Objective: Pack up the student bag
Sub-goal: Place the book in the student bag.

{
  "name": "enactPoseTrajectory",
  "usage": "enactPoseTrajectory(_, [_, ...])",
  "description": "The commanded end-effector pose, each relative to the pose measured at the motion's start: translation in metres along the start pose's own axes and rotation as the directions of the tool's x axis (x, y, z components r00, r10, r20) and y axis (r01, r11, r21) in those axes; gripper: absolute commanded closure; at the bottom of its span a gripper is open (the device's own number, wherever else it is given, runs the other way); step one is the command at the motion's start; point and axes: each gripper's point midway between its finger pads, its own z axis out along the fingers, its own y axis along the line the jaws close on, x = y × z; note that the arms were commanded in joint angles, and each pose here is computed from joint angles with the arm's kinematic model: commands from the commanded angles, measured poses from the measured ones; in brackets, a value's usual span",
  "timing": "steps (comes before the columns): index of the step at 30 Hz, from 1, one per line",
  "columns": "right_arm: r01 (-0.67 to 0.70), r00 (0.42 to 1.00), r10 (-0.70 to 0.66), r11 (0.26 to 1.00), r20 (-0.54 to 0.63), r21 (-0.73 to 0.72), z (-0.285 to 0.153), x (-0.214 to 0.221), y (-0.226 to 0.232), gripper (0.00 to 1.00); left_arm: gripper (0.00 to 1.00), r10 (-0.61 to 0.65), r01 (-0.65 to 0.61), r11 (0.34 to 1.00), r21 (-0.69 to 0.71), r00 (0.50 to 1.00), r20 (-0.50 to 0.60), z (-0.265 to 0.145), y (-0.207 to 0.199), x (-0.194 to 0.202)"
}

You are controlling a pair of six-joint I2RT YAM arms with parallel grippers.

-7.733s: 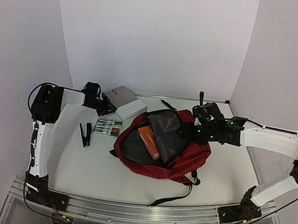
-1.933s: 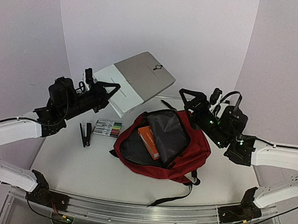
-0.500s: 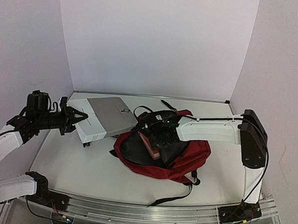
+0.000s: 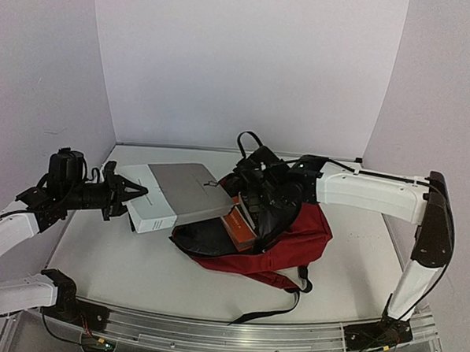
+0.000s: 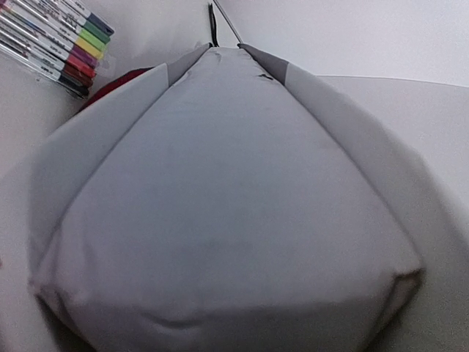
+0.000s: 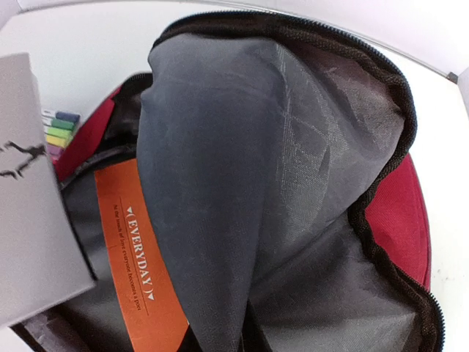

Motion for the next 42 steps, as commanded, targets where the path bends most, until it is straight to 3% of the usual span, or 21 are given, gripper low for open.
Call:
enactPoseTrajectory(1, [-0.117,0.986,0.138,0.97,0.091,-0.211,-0.041,-0.04,0.023,0.95,0.84,0.048,-0.049,0.991,0.126,0.999,0.009,0.013,-0.034,0.008])
enactPoseTrajectory(22, [-0.16,0.974,0.199,0.942,0.109,-0.294,-0.058,-0.055,0.029,0.98,0.87,0.048,-0.029,0.993,0.113,0.985,-0.164,0.091,-0.024,0.042])
enactPoseTrajectory(33, [-0.231,0.953,0.269,0.942,0.137,-0.243,-0.056,-0.063,0.004,0.97,0.87,0.0,0.009,0.997,0.081,0.993,-0.117,0.063,-0.005,0.056])
enactPoseTrajectory(42, [-0.219,0.956,0.261,0.938,0.134,-0.268,-0.056,-0.065,0.008,0.97,0.86,0.028,-0.013,0.996,0.092,0.987,-0.159,0.062,-0.005,0.064])
